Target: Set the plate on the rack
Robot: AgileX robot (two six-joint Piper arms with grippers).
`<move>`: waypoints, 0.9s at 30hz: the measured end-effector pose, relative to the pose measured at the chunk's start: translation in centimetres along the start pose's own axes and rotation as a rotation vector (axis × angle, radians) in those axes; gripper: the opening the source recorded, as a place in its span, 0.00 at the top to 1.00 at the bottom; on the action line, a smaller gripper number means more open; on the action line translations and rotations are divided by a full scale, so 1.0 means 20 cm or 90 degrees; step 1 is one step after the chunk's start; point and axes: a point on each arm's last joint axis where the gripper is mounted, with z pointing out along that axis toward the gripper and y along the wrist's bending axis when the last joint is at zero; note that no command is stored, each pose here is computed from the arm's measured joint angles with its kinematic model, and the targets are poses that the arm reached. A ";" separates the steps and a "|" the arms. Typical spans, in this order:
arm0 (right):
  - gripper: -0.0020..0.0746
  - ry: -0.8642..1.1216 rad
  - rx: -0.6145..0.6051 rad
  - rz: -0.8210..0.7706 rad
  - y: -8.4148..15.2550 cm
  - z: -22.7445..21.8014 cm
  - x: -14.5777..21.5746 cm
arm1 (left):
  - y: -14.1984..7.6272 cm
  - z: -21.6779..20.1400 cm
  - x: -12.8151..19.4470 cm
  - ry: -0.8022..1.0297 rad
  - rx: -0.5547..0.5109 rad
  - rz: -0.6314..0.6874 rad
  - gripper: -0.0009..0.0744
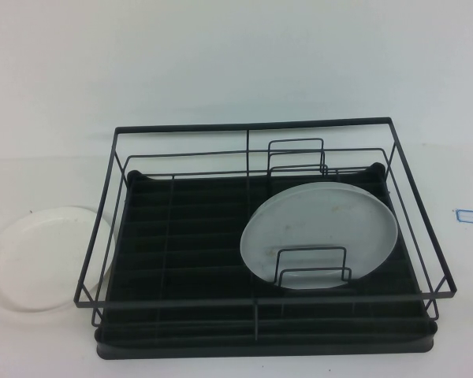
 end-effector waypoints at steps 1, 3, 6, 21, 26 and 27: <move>0.95 -0.003 -0.001 -0.006 0.00 0.00 -0.02 | -0.01 0.01 -0.04 0.035 0.005 0.035 0.99; 0.95 -0.013 -0.005 -0.033 -0.01 0.01 -0.12 | -0.02 0.04 -0.11 0.085 0.012 0.101 0.99; 0.95 -0.011 -0.007 -0.054 -0.02 0.01 -0.30 | -0.03 0.11 -0.23 0.094 0.004 0.130 0.99; 0.95 0.472 -0.111 0.043 0.02 0.59 -0.47 | 0.14 0.92 -0.02 0.437 -0.137 -0.074 0.99; 0.95 0.607 -0.192 0.006 0.07 0.66 -0.34 | 0.16 1.09 0.21 0.661 -0.103 -0.099 0.96; 0.95 0.633 -0.207 0.005 0.07 0.67 -0.32 | 0.16 1.11 0.24 0.686 -0.091 -0.089 0.94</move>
